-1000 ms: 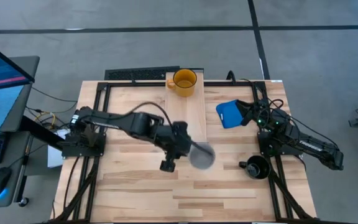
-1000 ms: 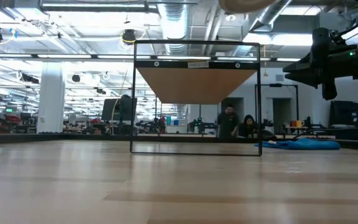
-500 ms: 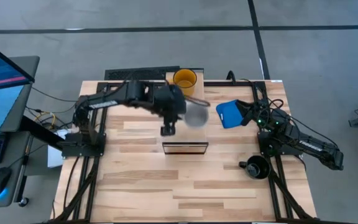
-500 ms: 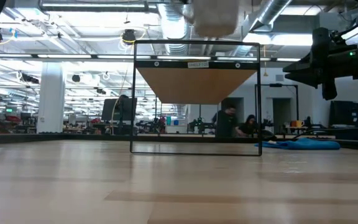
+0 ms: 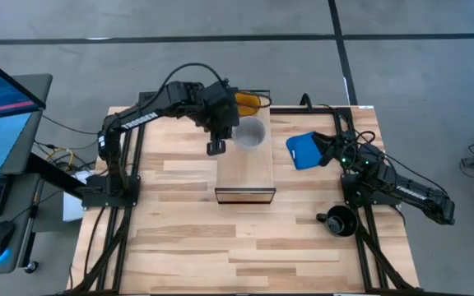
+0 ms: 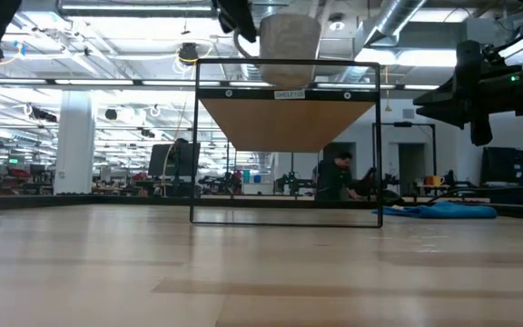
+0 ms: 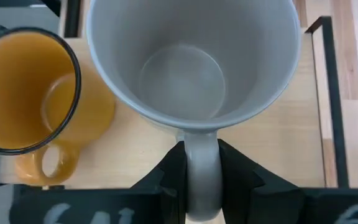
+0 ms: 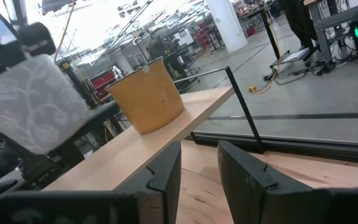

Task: Stack small to large cups/mugs on shelf
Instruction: Put the gray mug on the shelf

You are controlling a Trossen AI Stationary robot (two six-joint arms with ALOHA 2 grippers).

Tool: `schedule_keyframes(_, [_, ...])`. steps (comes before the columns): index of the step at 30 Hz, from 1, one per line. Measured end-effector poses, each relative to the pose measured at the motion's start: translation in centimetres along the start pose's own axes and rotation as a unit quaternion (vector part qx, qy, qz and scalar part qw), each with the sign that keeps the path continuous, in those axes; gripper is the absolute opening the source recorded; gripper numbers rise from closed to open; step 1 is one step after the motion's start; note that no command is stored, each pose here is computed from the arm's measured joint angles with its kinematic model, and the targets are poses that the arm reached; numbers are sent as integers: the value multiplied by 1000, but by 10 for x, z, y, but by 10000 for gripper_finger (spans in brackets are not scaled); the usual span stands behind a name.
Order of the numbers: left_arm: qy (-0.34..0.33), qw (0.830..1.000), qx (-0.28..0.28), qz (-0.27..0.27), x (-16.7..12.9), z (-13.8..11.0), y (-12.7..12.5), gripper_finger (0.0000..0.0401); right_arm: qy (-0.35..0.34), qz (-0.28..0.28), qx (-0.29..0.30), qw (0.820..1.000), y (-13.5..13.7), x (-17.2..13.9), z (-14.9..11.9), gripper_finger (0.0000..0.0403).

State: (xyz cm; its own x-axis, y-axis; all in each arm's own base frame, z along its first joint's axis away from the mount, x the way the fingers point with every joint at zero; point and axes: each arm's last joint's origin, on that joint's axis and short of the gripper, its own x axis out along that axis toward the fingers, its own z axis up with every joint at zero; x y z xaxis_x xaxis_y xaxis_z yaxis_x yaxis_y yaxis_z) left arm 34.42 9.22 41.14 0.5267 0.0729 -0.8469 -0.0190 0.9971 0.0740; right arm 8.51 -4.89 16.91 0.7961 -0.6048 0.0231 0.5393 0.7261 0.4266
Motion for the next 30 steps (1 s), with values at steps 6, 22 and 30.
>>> schedule_keyframes(6, [13,999,-15,-28,16,-10,18,45,0,0,-1,1000,0,0,0,128])
schedule_keyframes(22, [7,999,-19,-44,48,-23,43,45,0,0,-1,1000,0,0,0,128])
schedule_keyframes(30, [21,998,-35,-53,61,-33,50,45,0,0,-1,1000,0,0,0,128])
